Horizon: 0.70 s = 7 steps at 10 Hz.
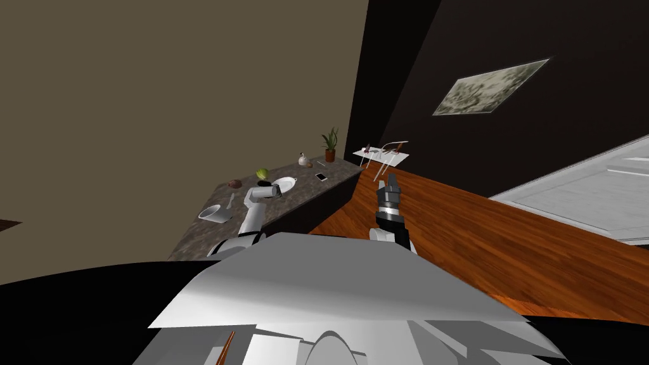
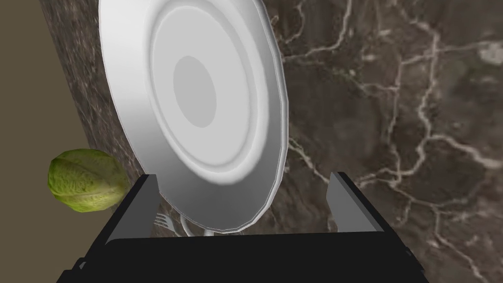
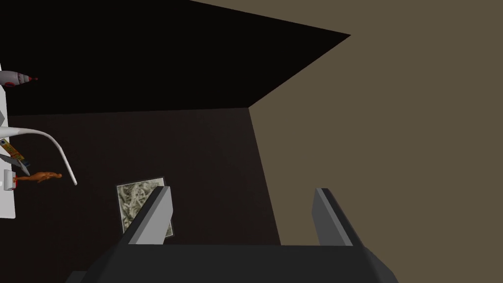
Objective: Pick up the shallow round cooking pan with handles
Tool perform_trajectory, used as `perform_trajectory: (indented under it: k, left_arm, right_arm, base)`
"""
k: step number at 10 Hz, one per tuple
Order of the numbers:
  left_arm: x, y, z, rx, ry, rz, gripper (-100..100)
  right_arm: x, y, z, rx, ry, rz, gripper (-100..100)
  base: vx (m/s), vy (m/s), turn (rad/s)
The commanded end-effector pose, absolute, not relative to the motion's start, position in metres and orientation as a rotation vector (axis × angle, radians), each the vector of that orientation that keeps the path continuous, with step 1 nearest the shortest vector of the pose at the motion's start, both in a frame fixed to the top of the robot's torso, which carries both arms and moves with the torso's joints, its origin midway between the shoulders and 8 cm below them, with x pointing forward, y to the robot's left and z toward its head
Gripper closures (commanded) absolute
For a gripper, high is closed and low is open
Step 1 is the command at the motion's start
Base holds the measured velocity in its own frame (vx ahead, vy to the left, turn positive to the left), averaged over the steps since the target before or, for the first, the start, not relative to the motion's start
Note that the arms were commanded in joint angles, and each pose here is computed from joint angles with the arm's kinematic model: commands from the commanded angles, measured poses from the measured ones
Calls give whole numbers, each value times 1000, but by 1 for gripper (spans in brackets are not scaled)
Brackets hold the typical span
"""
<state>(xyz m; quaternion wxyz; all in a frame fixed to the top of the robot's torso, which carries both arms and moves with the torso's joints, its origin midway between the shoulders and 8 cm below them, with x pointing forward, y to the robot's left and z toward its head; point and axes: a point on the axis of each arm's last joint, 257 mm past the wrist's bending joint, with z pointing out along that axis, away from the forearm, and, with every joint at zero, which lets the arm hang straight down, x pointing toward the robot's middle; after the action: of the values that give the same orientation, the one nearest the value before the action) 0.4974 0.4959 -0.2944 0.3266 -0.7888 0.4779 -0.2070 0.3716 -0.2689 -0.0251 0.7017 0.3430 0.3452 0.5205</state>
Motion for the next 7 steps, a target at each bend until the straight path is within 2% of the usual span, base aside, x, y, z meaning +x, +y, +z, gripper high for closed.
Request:
perform_trajectory:
  k: [1, 3, 5, 7]
  left_arm:
    - [497, 497, -294, -2040, 1290, -526, -100]
    - [496, 503, -295, -2065, 1288, -549, -100]
    - [496, 503, -295, -2025, 1338, -525, -100]
    - [495, 507, -296, -2047, 1339, -552, -100]
  right_arm:
    - [372, -269, -25, 764, 768, 1159, 0]
    - [372, -269, -25, 764, 768, 1159, 0]
    - [372, -269, -25, 763, 768, 1159, 0]
    - [372, -269, -25, 764, 768, 1159, 0]
  base:
    - [65, -59, 5]
    - [126, -70, 190]
    - [15, -31, -4]
    - [75, -50, 202]
